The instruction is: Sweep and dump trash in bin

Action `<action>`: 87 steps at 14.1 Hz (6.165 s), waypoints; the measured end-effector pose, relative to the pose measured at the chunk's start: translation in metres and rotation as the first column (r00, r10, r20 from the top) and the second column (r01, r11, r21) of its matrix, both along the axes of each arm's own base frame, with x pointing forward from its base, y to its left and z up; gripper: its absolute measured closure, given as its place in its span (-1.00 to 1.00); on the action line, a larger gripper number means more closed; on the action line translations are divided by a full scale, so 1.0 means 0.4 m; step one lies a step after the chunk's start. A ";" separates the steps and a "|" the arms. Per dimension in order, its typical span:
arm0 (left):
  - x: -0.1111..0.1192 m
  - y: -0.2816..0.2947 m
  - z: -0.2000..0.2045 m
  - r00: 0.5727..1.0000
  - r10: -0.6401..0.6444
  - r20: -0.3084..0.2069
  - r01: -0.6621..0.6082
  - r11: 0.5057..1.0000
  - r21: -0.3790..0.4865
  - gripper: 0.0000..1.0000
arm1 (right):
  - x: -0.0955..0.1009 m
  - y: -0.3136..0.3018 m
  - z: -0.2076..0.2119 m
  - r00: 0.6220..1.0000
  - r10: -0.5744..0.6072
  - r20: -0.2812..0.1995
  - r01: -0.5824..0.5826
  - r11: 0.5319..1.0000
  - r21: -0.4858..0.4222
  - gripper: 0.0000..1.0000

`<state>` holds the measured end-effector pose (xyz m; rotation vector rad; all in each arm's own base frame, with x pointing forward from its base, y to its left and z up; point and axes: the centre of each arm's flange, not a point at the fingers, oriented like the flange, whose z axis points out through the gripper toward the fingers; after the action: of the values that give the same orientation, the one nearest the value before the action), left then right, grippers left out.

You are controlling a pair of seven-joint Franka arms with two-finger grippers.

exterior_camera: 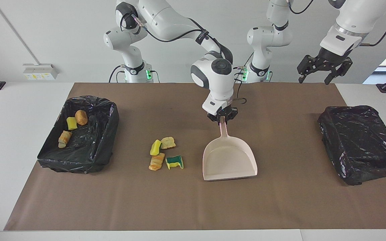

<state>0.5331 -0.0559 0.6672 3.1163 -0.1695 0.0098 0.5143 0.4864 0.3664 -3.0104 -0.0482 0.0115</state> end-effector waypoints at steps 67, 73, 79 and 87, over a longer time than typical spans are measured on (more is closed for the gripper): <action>0.189 -0.469 -0.696 0.358 -0.929 -0.097 0.932 0.348 0.106 0.34 | 0.012 -0.759 0.091 0.983 0.149 -0.107 -0.180 0.889 -0.421 0.46; 0.139 -0.556 -0.728 0.288 -0.947 -0.142 0.957 0.281 0.069 0.34 | 0.060 -0.807 -0.015 0.985 0.129 -0.113 -0.165 0.894 -0.416 0.46; 0.076 -0.583 -0.746 0.228 -0.953 -0.197 0.973 0.217 0.076 0.34 | 0.006 -0.757 -0.083 0.981 0.070 -0.181 -0.126 0.939 -0.321 0.46; 0.049 -0.564 -0.760 0.248 -0.944 -0.217 0.968 0.230 0.106 0.34 | -0.092 -0.528 -0.086 0.962 0.054 -0.267 -0.074 0.995 -0.062 0.46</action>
<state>0.5526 -0.2817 0.3632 2.5098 -2.1851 -0.2113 0.4777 0.2754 0.3320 -3.0472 -0.1208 0.4303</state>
